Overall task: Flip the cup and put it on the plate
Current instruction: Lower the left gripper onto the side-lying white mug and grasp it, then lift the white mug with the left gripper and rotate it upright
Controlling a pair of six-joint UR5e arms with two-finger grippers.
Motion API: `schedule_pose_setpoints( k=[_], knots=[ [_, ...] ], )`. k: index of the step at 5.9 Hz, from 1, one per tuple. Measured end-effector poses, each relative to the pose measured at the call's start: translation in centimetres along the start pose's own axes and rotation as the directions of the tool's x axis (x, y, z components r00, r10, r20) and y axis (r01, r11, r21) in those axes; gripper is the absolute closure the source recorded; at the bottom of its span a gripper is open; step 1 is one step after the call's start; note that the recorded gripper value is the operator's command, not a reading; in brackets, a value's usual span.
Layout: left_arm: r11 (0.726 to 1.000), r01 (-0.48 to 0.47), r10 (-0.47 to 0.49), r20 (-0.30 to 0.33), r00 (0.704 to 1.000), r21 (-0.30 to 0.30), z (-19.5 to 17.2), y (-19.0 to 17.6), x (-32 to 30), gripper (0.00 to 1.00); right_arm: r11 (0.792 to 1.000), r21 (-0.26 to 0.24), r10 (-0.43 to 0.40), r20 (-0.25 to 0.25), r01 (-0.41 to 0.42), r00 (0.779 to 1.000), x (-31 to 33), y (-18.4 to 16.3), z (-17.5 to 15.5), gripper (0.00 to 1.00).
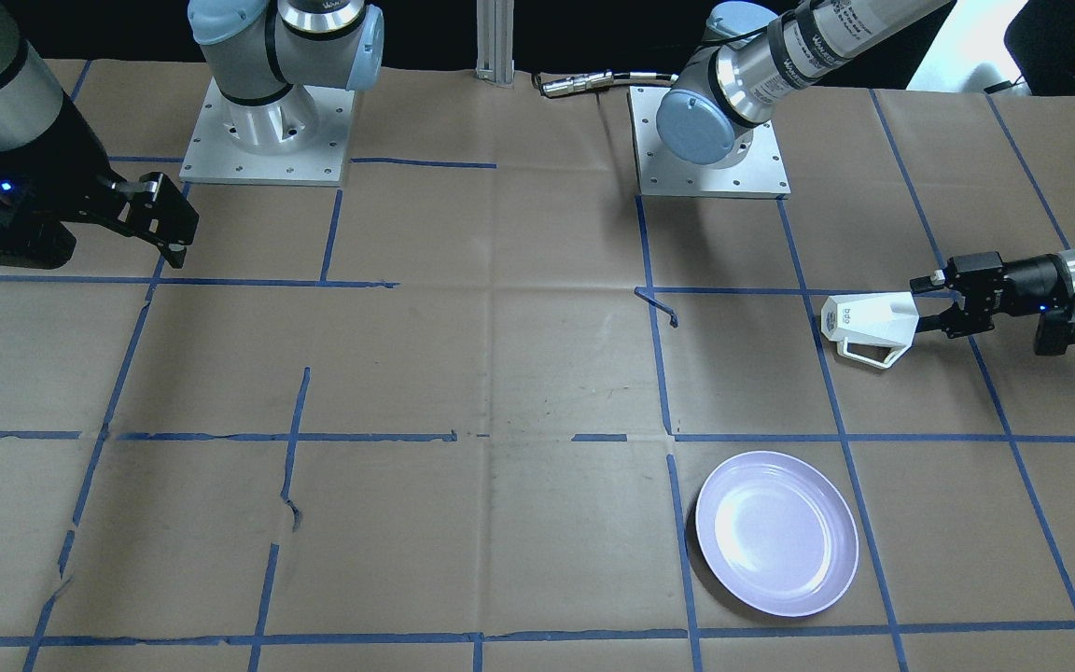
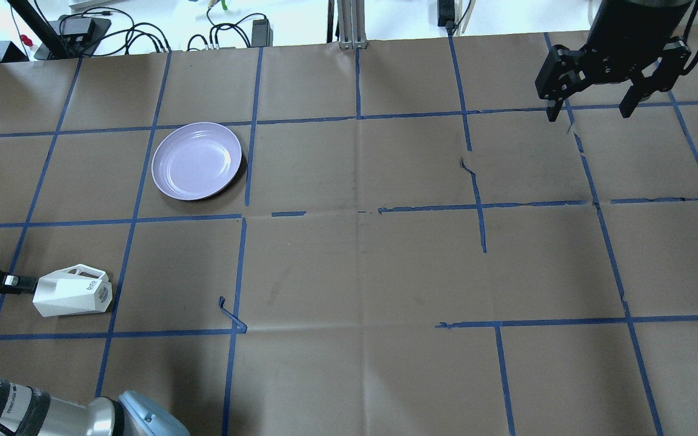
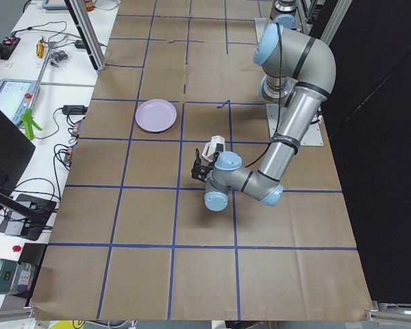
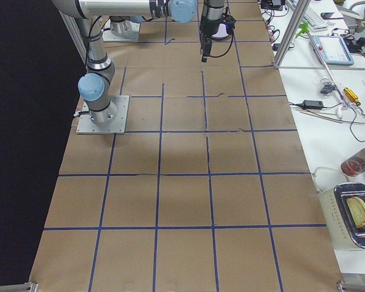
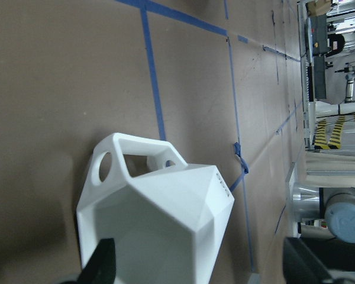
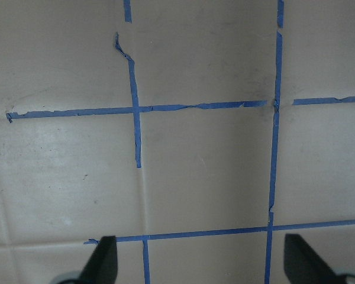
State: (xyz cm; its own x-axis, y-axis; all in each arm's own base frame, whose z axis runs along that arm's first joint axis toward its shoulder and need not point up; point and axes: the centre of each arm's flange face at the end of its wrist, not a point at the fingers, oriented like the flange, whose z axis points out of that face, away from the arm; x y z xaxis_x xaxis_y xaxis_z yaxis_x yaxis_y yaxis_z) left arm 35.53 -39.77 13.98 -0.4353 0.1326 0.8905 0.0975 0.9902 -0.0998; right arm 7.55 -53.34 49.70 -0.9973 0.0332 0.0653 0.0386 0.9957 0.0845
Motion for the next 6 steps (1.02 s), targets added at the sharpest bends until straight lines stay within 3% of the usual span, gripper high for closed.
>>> schedule_pose_setpoints(
  k=[1, 2, 4, 6],
  knots=[
    [1.000, 0.010, -0.010, -0.037, 0.999, 0.003, 0.62, 0.20, -0.32, 0.07, 1.000, 0.000, 0.000, 0.000, 0.000, 1.000, 0.00, 0.00, 0.00, 0.00],
    [1.000, 0.016, -0.016, -0.067, 0.998, 0.004, 1.11, 0.33, -0.75, 0.43, 1.000, -0.001, 0.000, 0.000, 0.000, 1.000, 0.00, 0.01, 0.00, 0.00],
    [1.000, 0.016, -0.016, -0.081, 0.997, 0.000, 1.01, 0.29, -0.97, 0.99, 1.000, -0.001, 0.000, 0.000, 0.000, 1.000, 0.00, 0.00, 0.03, 0.00],
    [1.000, 0.014, -0.015, -0.078, 0.997, -0.002, 0.72, 0.20, -0.92, 1.00, 1.000, 0.000, 0.000, 0.000, 0.000, 1.000, 0.00, 0.00, 0.01, 0.00]
  ],
)
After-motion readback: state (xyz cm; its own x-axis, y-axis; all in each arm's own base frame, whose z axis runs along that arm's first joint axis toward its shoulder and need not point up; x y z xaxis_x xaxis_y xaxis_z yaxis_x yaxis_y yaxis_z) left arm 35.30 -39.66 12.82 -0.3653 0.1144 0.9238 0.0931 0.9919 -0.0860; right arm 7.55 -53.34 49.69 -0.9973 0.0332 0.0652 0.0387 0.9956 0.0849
